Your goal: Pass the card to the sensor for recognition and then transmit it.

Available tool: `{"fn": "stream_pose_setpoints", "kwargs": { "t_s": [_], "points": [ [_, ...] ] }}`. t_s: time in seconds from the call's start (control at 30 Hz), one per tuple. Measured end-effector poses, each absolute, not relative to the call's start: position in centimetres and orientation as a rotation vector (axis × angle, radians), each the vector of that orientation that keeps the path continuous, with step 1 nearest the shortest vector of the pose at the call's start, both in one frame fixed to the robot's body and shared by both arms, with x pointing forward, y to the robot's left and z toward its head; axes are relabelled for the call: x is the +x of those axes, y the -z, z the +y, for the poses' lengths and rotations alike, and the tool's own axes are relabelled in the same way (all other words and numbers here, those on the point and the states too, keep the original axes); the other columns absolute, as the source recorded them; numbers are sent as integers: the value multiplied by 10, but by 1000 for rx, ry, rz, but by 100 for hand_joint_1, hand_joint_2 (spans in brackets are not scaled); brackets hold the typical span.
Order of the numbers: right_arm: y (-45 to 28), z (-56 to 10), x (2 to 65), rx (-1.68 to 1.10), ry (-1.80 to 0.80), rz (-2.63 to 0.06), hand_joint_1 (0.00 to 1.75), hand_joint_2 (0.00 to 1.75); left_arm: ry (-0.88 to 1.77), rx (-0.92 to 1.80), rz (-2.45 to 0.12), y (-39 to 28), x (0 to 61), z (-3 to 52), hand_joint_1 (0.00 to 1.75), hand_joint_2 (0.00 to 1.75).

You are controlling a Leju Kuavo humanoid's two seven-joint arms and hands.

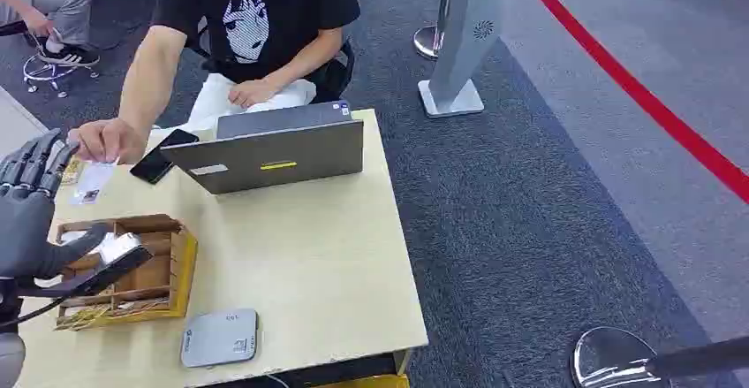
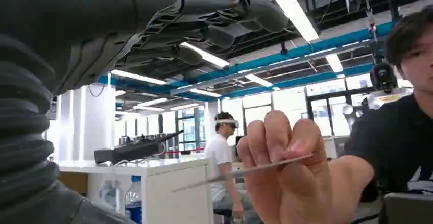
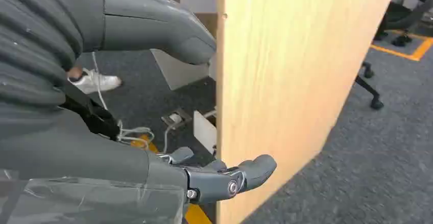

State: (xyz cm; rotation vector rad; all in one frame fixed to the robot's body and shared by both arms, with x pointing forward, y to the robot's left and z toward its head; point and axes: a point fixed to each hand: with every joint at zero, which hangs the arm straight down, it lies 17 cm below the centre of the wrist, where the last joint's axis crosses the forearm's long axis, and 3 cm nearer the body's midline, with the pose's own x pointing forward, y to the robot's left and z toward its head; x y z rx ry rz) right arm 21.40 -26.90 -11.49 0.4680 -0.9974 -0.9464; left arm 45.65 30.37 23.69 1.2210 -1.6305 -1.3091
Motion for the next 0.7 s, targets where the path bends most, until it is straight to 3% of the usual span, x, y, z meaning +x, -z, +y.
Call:
{"fn": "stream_pose_setpoints", "kwargs": {
  "t_s": [0.3, 0.33, 0.37, 0.7],
  "points": [
    [120, -250, 203, 523, 834, -972, 0, 175, 1421, 1322, -1488, -223, 479, 323, 0, 175],
    [121, -250, 202, 519, 829, -969, 0, 175, 1427, 1328, -1478, -221, 480, 325, 119, 175],
    [122, -250, 201, 514, 824, -968, 0, 175, 1431, 1332, -1471, -221, 481, 326, 175, 175],
    [125, -252, 199, 501, 832, -961, 0, 175, 1440, 1333, -1452, -215, 482, 329, 175, 175]
  ]
}}
